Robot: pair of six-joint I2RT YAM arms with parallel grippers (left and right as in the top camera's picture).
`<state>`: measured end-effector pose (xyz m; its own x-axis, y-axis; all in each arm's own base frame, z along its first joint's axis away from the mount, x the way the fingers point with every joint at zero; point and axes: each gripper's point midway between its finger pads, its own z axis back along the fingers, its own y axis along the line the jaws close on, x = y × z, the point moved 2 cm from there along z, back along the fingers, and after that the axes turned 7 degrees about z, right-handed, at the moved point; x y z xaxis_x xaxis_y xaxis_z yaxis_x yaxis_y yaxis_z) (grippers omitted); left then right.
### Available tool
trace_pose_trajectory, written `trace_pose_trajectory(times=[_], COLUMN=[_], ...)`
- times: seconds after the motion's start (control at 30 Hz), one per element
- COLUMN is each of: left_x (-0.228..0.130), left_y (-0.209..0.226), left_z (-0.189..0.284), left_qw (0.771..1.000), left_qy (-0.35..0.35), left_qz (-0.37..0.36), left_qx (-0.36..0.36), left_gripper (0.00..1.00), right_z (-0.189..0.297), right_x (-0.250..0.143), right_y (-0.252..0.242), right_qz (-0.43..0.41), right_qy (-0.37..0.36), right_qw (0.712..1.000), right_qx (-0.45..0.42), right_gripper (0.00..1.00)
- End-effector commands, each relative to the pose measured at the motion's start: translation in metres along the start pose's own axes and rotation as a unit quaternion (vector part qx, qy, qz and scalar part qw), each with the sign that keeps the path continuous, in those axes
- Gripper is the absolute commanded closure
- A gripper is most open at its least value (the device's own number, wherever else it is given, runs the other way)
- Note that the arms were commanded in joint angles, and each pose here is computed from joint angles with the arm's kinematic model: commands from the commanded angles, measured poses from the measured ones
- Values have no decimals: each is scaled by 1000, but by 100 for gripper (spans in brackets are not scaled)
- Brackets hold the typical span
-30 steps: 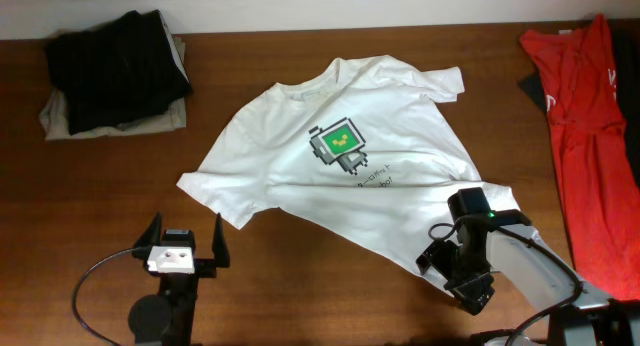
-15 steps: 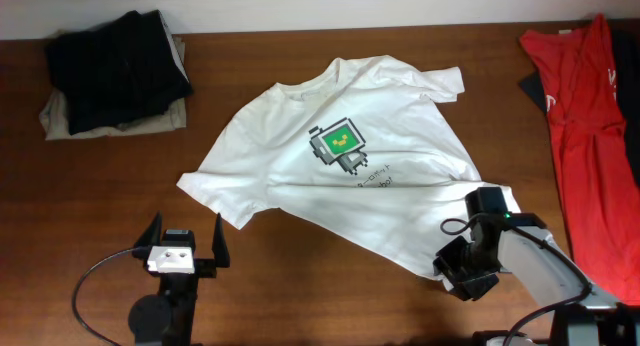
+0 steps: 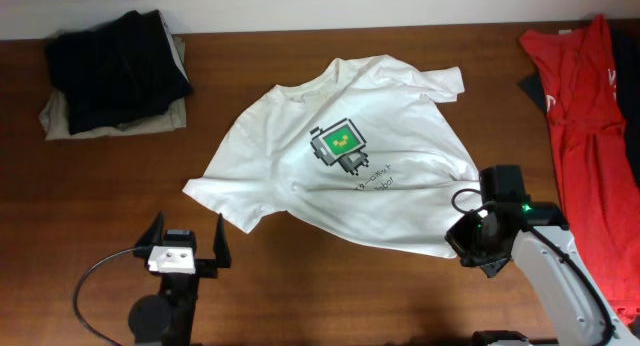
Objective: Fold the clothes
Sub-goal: 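Grasp the T-shirt's left and right edges with both grippers, then pull the T-shirt apart with both grippers to spread it flat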
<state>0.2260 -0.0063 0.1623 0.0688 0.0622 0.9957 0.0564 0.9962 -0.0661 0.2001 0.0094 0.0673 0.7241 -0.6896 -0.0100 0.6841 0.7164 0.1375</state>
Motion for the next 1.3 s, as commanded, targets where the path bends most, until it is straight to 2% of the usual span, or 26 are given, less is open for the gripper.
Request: trace_pose_trajectory(times=[0.0,0.13,0.2,0.23,0.27,0.33,0.4,0.5,0.53,0.63,0.7,0.87,0.9,1.07,1.2,1.27], left_x=[8,53,55,45,41,41,13,-33,-63,-101,-107,-104,-108,-137,-140,-140], left_y=[-44,-49,-39,-33,-30,-27,-22,-18,-11,20,39,67,68,70,80,80], left_z=[7,12,1,-11,-20,-53,-86,-97,-91,-88,-89,-123,-125,-118,-117,-119], left_qw=[987,986,989,984,977,946,859,803,767,725,722,771,772,741,740,743], left_qy=[-7,-18,56,138,187,305,499,582,630,673,671,605,604,640,641,638], left_qz=[62,71,75,68,70,87,107,123,119,128,134,149,147,146,122,121], left_qx=[-147,-152,-113,-88,-77,-66,-49,-37,-15,71,103,133,134,140,164,162], left_gripper=[1,1,1,1,1,1,1,1,1,1,1,1,1,1,2,20], right_z=[4,4,4,4,4,4,4,4,4,4,4,4,4,4,4,4], right_x=[3,6,10,11,11,10,8,8,8,7,7,11,11,10,11,11], right_y=[1,4,7,8,7,7,5,5,5,4,4,8,7,7,7,8], right_qz=[4,5,6,7,7,7,6,6,6,6,6,7,7,7,7,7], right_qy=[-9,-16,-25,-25,-25,-24,-19,-19,-19,-18,-18,-26,-25,-24,-26,-27], right_qw=[1000,1000,1000,1000,1000,1000,1000,1000,1000,1000,1000,1000,1000,1000,1000,999], right_qx=[2,8,16,16,16,15,11,10,10,10,9,17,16,15,16,17], right_gripper=[95,96,96,96,96,96,96,96,96,96,96,95,96,95,95,95])
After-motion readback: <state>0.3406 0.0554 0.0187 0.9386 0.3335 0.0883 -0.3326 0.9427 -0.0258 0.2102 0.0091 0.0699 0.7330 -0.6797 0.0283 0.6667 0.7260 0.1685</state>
